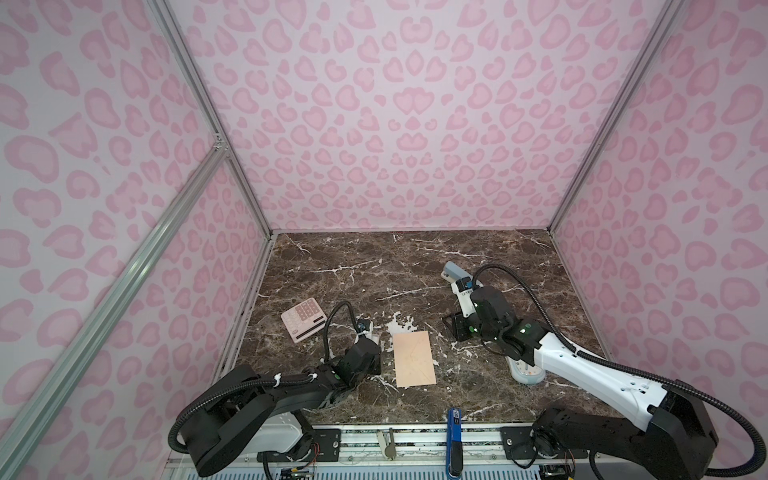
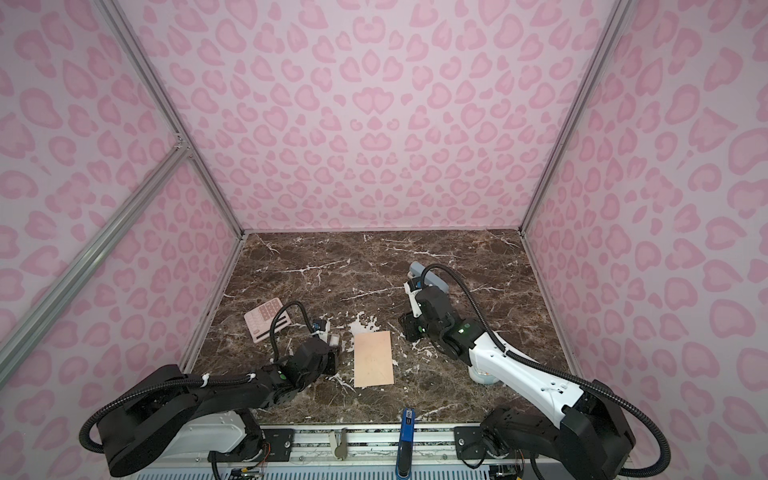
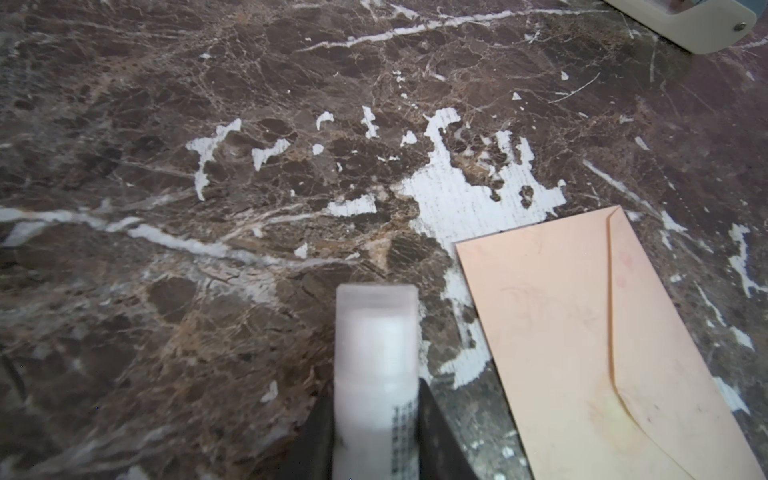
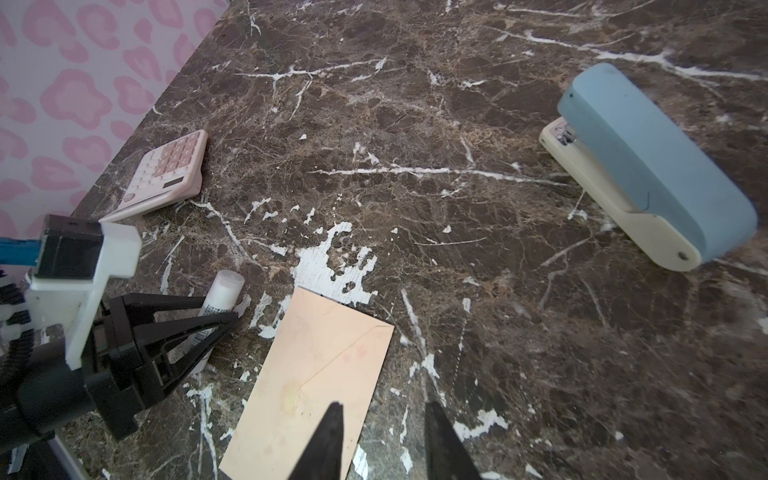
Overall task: Place the letter into the envelope and seal it
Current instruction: 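Lower the capped glue stick beside the envelope and open the left gripper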
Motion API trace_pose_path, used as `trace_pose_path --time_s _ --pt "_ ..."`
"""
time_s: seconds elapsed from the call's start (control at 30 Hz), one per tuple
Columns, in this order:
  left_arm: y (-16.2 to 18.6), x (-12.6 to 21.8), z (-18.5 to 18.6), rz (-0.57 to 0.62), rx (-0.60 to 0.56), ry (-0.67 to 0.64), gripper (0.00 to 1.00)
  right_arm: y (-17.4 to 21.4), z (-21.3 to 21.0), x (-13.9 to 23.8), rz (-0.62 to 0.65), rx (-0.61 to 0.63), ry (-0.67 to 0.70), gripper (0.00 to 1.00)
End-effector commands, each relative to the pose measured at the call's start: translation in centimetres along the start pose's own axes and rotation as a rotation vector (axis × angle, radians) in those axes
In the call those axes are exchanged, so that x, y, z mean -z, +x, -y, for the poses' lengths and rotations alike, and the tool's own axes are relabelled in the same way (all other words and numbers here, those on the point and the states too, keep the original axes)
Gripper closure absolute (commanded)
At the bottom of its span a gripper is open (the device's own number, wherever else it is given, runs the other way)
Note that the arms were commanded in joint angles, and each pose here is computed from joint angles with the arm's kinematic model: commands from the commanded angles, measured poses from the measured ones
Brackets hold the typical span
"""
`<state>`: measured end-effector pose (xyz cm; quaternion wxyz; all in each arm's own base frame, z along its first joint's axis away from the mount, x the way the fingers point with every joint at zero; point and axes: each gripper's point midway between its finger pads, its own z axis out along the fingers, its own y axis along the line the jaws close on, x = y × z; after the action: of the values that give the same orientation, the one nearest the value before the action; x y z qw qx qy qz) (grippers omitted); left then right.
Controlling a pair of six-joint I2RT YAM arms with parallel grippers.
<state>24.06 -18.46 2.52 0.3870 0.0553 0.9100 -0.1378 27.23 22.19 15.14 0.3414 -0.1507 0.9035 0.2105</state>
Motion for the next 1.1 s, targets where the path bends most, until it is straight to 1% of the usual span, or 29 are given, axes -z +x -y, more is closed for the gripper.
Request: trace_pose_path --time_s 0.0,0.47,0.57,0.67,0.7,0.9,1.07 --pt "0.9 0.1 -0.4 -0.040 -0.002 -0.013 0.81 -0.4 -0.1 0.0 0.014 0.008 -0.006 0.65" --pt "1.1 0.1 -0.6 -0.052 -0.009 -0.027 0.67 -0.5 -0.1 0.1 0.011 0.012 -0.002 0.65" --pt "1.3 0.0 -0.7 -0.057 -0.011 -0.031 0.65 -0.4 0.1 0.1 0.010 0.009 0.001 0.65" --pt "1.1 0.1 -0.7 -0.053 -0.007 -0.031 0.65 -0.5 0.1 0.2 0.013 0.008 0.002 0.65" --pt "1.1 0.1 -0.7 -0.052 -0.006 -0.031 0.60 -0.5 0.1 0.2 0.013 0.008 0.002 0.65" --pt "0.9 0.3 -0.4 -0.050 -0.009 -0.018 0.53 -0.5 0.1 0.3 0.014 0.009 0.002 0.65" --pt "0.0 0.8 0.1 -0.029 -0.014 0.002 0.45 -0.5 0.1 0.3 0.017 0.009 0.003 0.65"
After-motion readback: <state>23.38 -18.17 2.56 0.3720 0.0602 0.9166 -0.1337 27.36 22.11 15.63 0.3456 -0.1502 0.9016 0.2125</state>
